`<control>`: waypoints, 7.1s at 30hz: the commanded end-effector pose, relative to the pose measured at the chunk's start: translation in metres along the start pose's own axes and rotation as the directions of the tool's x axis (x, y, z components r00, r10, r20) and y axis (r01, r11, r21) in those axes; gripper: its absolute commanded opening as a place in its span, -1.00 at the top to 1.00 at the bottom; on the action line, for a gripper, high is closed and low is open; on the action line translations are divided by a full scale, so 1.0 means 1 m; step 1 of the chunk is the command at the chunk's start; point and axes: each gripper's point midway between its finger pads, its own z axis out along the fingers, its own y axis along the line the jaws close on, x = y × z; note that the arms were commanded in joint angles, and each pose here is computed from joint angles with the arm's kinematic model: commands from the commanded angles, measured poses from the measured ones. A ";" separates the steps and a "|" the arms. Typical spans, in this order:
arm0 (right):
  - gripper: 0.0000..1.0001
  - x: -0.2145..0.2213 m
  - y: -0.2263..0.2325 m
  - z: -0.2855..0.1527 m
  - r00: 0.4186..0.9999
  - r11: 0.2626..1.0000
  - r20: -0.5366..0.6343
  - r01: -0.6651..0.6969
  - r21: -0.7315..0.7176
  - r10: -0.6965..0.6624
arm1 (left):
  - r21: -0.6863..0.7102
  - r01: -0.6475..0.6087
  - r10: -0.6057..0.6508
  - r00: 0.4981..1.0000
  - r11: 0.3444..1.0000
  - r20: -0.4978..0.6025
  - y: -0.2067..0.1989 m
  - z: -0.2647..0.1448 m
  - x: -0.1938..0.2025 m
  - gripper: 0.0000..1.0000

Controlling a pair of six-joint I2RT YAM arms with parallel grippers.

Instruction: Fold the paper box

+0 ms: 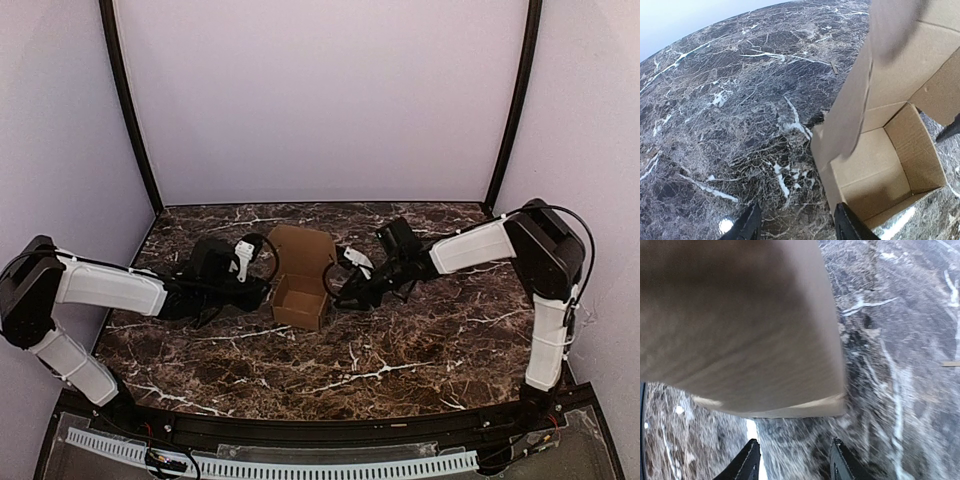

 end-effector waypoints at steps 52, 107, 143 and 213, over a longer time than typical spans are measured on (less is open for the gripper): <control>-0.01 -0.065 -0.011 -0.065 0.806 0.808 0.069 0.585 0.067 -0.588 | -0.030 -0.381 0.382 0.924 0.924 0.018 -0.057 0.016 -0.067 0.13; 0.11 -0.004 0.063 -0.066 0.670 0.671 -0.106 0.740 0.030 -0.734 | 0.143 -0.162 0.130 0.970 0.976 0.207 -0.103 0.008 0.025 0.97; 0.06 -0.044 0.115 -0.019 0.768 0.777 -0.118 0.622 -0.098 -0.630 | 0.053 -0.205 0.184 0.946 0.977 0.267 -0.073 -0.147 0.021 0.12; -0.33 0.020 0.055 -0.042 0.595 0.667 -0.388 0.741 -0.075 -0.704 | 0.277 0.343 -0.190 0.868 0.898 -0.459 -0.140 -0.026 0.053 -0.10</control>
